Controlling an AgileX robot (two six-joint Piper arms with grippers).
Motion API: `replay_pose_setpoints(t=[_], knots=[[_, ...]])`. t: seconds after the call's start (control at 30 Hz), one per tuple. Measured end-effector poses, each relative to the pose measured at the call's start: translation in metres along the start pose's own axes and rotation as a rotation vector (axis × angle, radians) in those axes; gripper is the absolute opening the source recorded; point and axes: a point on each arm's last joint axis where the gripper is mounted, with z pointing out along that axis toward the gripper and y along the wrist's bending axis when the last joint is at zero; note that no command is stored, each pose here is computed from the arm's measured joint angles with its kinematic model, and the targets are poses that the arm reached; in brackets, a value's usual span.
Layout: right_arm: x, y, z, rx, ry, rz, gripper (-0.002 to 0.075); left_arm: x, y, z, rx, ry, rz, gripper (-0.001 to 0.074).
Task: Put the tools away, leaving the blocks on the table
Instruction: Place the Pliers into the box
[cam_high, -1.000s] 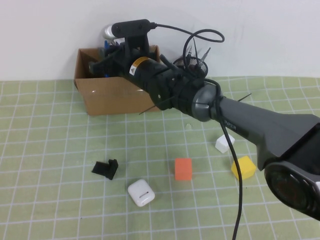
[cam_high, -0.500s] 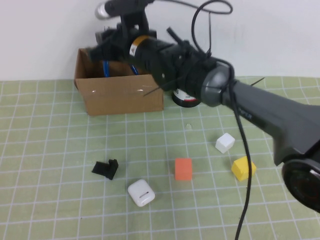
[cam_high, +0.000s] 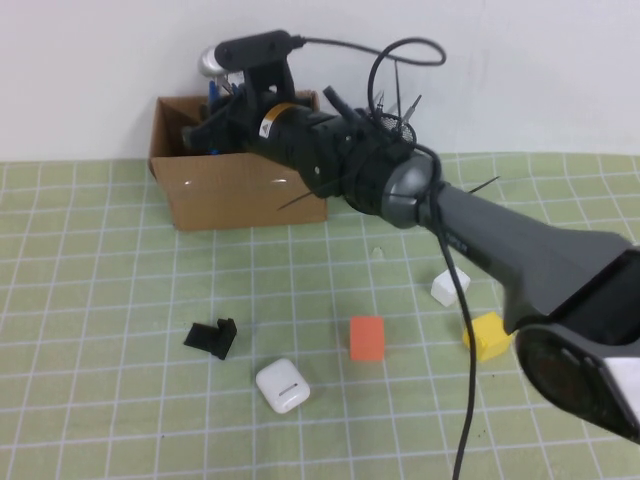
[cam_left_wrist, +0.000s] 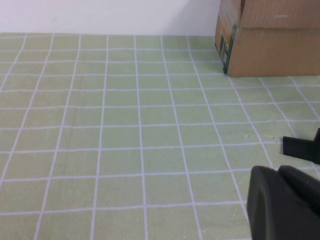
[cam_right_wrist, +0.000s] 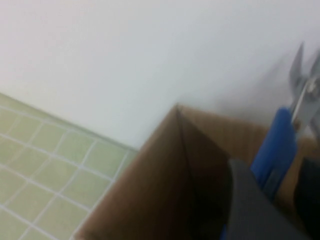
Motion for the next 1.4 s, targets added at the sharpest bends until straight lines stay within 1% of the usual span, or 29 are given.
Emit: replay_pose_setpoints(t=[0.2,0.57,0.63,0.73,0.83,0.93,1.03,1.2,1.4], knots=[[0.006,-0.001,0.007,-0.001,0.010,0.002,0.0186,0.000,0.000,0.000,0.000,0.000,0.000,-0.0004],[0.013,-0.003,0.008,0.005,0.058,-0.049,0.0183,0.000,0.000,0.000,0.000,0.000,0.001,-0.0004],[0.014,-0.004,0.009,0.006,0.067,-0.059,0.0152,0.000,0.000,0.000,0.000,0.000,0.001,-0.0004],[0.014,-0.005,0.008,0.008,0.070,-0.058,0.0076,0.000,0.000,0.000,0.000,0.000,0.001,-0.0004],[0.009,-0.004,0.006,0.006,0.087,-0.058,0.0041,0.000,0.000,0.000,0.000,0.000,0.001,-0.0004],[-0.004,0.000,-0.006,0.005,0.161,-0.060,0.0029,0.000,0.000,0.000,0.000,0.000,0.001,-0.0004],[-0.028,0.007,-0.032,0.006,0.274,-0.075,0.0027,0.000,0.000,0.000,0.000,0.000,0.001,-0.0004],[-0.086,0.017,-0.095,0.021,0.377,-0.129,0.0024,0.000,0.000,0.000,0.000,0.000,0.001,-0.0004],[-0.129,0.024,-0.156,0.048,0.430,-0.140,0.0023,0.000,0.000,0.000,0.000,0.000,0.001,-0.0004]])
